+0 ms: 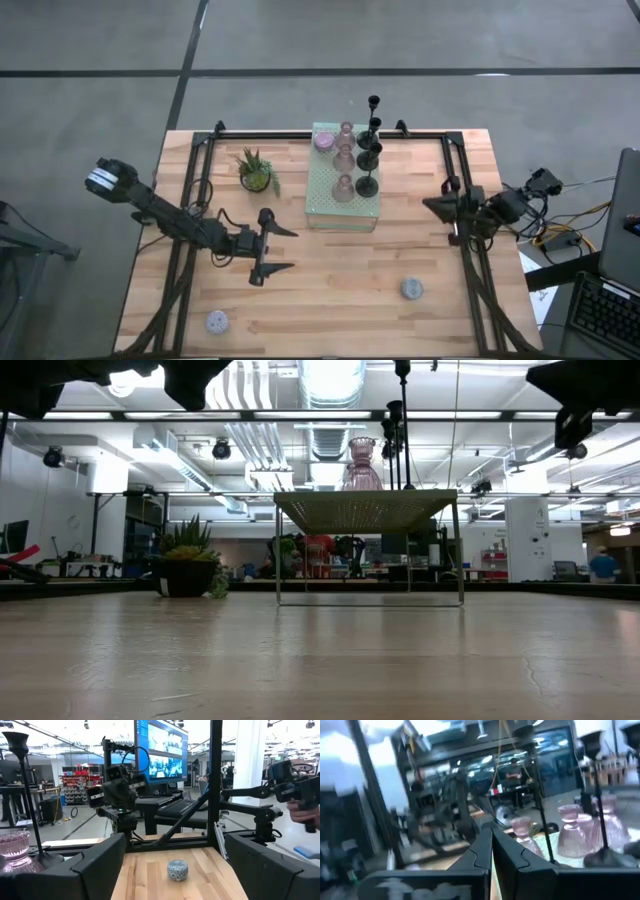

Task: Pick & Place candle stick holders
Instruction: Put the blue scented candle on the shelf

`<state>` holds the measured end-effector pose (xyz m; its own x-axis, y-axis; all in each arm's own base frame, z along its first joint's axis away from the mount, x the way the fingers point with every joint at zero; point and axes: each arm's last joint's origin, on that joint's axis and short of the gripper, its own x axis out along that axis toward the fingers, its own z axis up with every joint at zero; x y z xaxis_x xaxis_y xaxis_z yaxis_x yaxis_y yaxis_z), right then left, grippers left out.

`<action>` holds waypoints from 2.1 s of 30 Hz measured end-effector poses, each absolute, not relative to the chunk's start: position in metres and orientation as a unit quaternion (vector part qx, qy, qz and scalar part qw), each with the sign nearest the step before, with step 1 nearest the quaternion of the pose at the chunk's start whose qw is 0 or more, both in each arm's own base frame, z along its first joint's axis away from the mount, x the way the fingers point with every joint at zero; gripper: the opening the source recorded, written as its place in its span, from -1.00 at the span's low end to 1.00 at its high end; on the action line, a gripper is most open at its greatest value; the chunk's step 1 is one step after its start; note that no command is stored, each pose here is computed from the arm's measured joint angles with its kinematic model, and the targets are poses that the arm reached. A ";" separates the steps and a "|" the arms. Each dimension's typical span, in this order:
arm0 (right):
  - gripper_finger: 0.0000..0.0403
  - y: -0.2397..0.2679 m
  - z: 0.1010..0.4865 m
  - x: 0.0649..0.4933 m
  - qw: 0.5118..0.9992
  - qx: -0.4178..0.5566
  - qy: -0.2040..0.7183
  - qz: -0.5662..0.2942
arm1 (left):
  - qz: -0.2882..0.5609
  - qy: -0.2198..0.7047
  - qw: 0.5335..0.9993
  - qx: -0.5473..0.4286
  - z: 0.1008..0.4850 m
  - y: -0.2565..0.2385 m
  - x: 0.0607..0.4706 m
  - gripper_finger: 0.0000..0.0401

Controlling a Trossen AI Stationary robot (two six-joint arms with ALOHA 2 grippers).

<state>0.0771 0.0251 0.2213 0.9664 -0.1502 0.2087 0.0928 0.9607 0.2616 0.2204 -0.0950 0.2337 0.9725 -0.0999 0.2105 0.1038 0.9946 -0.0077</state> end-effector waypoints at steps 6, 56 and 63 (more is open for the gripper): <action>-0.96 0.034 0.220 0.079 0.978 0.172 -0.097 0.066 | -0.050 -0.100 0.994 -0.012 0.233 -0.095 0.221 0.72; 0.35 0.202 0.203 0.126 0.729 0.104 0.675 -0.036 | -0.052 -0.083 0.995 -0.027 0.229 -0.095 0.221 0.72; 0.37 0.206 0.194 0.127 0.745 0.076 0.661 -0.051 | -0.051 -0.083 0.995 -0.024 0.229 -0.095 0.221 0.72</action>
<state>0.1271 0.2056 0.1938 0.1220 0.0233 -0.9923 0.1762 0.9833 0.0447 0.2214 -0.0948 0.2293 0.9810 -0.0972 0.1679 0.1053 0.9937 -0.0396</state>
